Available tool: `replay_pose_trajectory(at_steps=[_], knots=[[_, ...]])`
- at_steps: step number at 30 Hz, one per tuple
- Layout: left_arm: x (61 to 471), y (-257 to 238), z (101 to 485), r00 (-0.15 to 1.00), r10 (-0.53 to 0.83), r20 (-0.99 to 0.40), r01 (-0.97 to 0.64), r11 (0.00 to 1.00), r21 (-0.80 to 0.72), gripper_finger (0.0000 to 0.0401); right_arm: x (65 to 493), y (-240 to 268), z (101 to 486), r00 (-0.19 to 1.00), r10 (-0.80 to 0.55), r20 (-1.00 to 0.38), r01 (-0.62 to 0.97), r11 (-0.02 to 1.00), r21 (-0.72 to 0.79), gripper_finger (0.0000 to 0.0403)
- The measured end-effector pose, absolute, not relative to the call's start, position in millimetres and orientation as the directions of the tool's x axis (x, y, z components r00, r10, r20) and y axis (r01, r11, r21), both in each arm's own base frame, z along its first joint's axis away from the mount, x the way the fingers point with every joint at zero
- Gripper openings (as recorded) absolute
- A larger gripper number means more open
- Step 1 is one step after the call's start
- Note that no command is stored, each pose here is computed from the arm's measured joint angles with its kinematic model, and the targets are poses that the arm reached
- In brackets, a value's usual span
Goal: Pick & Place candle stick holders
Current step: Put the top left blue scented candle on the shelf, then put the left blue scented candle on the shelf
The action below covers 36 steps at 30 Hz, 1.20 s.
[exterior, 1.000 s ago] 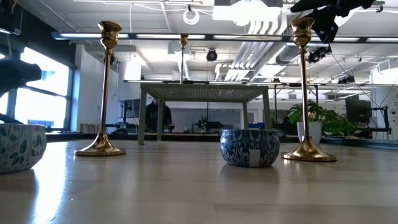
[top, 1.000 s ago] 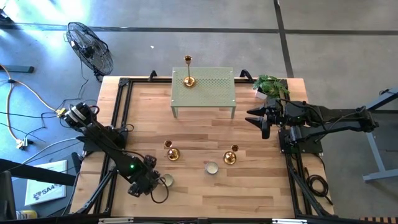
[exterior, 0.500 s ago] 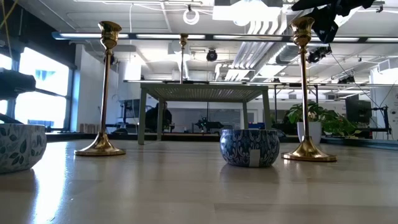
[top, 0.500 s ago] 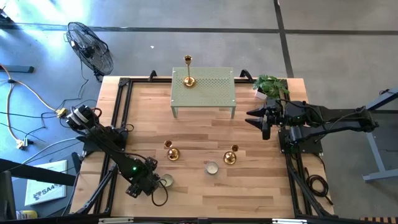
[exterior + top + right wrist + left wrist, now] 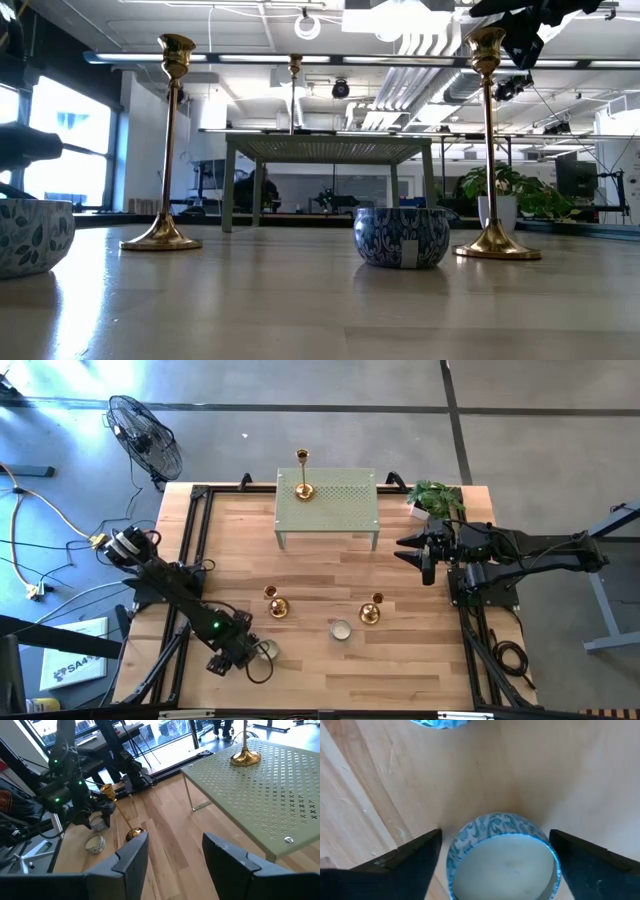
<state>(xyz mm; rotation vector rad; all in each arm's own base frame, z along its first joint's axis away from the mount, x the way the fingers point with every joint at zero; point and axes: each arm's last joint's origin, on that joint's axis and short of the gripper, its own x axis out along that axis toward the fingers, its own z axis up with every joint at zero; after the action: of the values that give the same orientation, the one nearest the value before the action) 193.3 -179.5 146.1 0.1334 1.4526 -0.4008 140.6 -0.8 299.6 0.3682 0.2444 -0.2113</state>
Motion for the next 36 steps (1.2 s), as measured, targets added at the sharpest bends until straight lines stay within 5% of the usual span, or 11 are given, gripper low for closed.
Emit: replay_pose_trajectory(at_steps=[25, 36], knots=[[191.7, -176.3, 146.6, 0.076, -0.135, -0.988, 0.299, 0.948, -0.107, 0.0100, 140.6, -0.8, 299.6, 0.949, -0.158, -0.273, 0.246, 0.912, 0.328, 0.0181], [191.8, -175.6, 146.4, 0.098, -0.106, -0.990, 0.286, 0.955, -0.075, 0.0055, 140.6, -0.8, 299.6, 0.949, -0.158, -0.273, 0.246, 0.912, 0.328, 0.0181]])
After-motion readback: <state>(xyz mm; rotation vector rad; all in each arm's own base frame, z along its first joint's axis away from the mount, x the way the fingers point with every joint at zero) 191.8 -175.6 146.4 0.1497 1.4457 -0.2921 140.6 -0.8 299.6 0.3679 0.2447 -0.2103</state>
